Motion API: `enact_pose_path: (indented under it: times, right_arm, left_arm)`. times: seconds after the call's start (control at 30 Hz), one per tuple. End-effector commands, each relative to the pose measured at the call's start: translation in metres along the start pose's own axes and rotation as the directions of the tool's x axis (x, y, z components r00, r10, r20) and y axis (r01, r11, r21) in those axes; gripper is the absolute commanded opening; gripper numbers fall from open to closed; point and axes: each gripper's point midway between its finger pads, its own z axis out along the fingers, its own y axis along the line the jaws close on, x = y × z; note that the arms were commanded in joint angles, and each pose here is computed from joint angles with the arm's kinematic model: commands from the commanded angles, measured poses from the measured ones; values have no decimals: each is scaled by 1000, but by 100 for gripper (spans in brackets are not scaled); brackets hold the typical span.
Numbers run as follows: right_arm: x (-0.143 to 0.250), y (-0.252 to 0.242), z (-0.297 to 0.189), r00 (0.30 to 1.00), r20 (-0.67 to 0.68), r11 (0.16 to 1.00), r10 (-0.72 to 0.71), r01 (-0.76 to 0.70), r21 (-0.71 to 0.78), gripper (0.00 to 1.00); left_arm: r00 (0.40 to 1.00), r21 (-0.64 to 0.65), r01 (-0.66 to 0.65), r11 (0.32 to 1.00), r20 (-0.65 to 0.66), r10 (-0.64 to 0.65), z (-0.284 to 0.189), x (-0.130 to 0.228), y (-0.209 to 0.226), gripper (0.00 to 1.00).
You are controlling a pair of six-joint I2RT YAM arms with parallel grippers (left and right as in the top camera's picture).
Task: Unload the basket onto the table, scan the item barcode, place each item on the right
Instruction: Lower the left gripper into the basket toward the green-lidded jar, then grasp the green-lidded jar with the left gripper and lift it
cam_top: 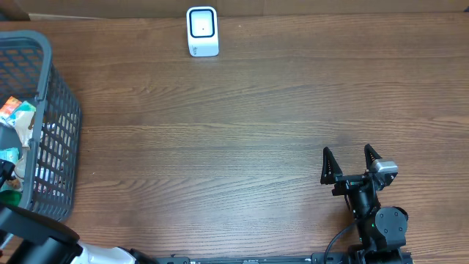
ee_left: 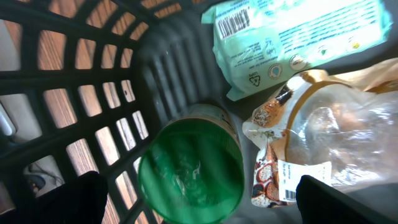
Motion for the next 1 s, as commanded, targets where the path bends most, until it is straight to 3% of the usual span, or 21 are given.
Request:
enact_pose_path:
  times: [0.0,0.2,0.43,0.67,0.97]
  right_arm:
    - [1,0,0,1000,5,1000,-4,4,-4,100]
    - [1,0,0,1000,5,1000,-3,3,-4,100]
    - [1,0,0,1000,5,1000,-4,4,-4,100]
    - [1,0,0,1000,5,1000,-4,4,-4,100]
    - [1,0,0,1000,5,1000,-4,4,-4,100]
  left_arm:
    - [998,-33,-14,999,-67,12,20,8,6,99]
    - [989,-53,-31,998,-147,23,41,19,5,92]
    - [990,-46,-28,999,-141,22,43,16,3,89]
    - [989,24,-18,1000,-149,21,43,17,-10,80]
    - [987,29,-18,999,-161,23,41,20,-10,60]
